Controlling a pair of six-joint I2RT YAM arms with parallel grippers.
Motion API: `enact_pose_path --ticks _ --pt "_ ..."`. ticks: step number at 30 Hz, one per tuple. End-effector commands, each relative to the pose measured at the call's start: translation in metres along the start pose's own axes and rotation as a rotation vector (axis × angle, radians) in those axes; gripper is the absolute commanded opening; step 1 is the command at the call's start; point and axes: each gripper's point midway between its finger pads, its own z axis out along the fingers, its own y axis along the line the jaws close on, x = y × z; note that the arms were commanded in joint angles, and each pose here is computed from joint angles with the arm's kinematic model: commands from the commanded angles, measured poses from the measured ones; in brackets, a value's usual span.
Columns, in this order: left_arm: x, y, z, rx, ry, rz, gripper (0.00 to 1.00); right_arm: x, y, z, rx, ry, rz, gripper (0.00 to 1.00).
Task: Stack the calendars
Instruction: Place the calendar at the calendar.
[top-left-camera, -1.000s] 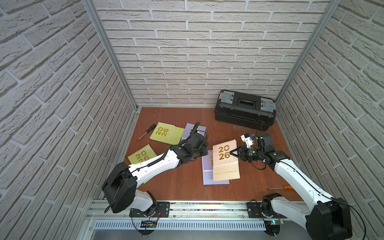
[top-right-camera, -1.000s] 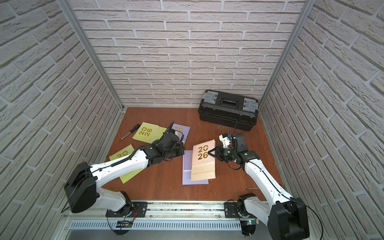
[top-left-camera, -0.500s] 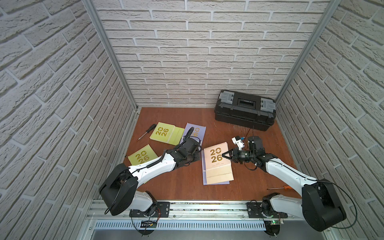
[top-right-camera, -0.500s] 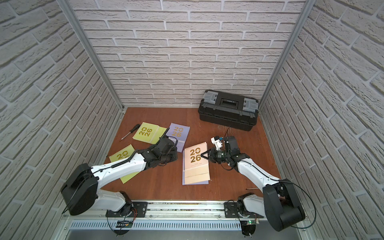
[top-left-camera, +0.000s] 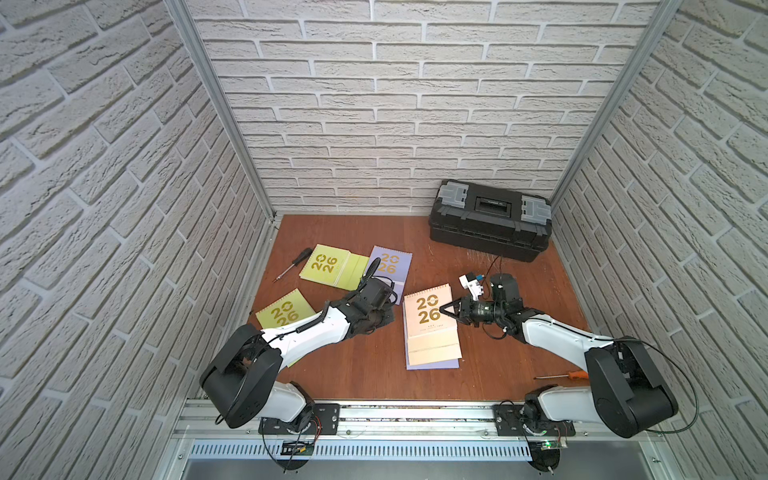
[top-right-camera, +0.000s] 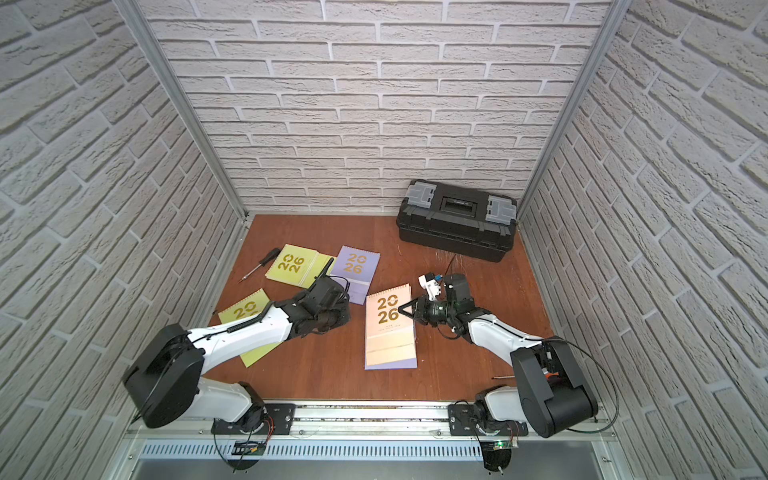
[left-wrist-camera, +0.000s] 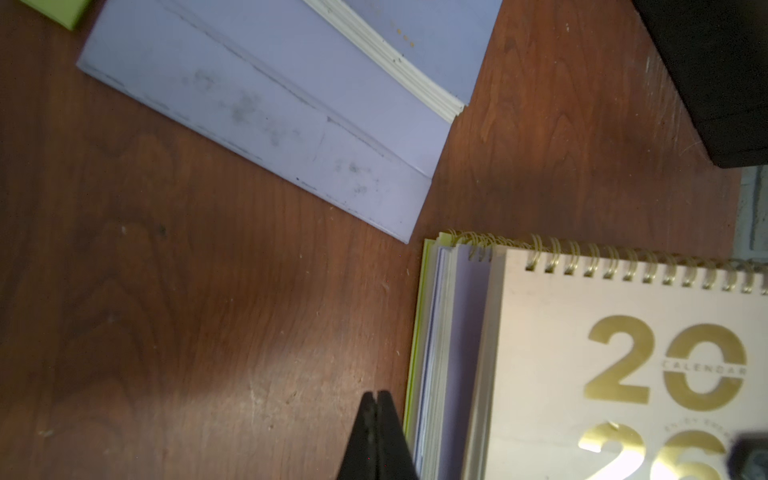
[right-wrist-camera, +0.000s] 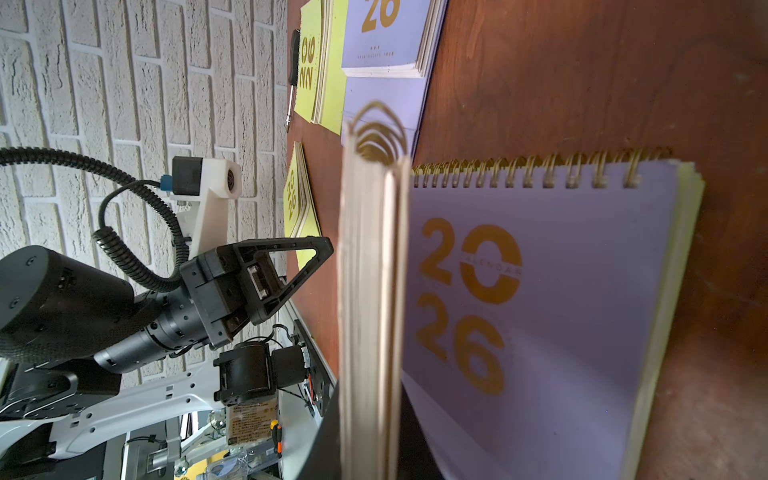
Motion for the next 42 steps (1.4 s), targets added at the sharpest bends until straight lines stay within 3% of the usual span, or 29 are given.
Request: enact_pose_path --ticks 1,23,31,42 --pt "0.002 -0.004 0.006 0.028 0.006 -0.019 0.0 -0.003 0.016 0.002 -0.068 -0.01 -0.077 0.03" --pt "0.015 -0.02 0.03 0.037 0.072 0.009 0.0 -0.005 -0.001 0.012 -0.048 -0.004 -0.06 0.03" --pt "0.016 -0.025 0.034 0.042 0.083 0.015 0.0 -0.004 -0.012 0.012 0.017 -0.002 -0.057 0.17" --pt "0.019 -0.03 0.038 0.048 0.094 0.024 0.0 -0.003 -0.022 0.01 0.077 0.008 -0.057 0.24"
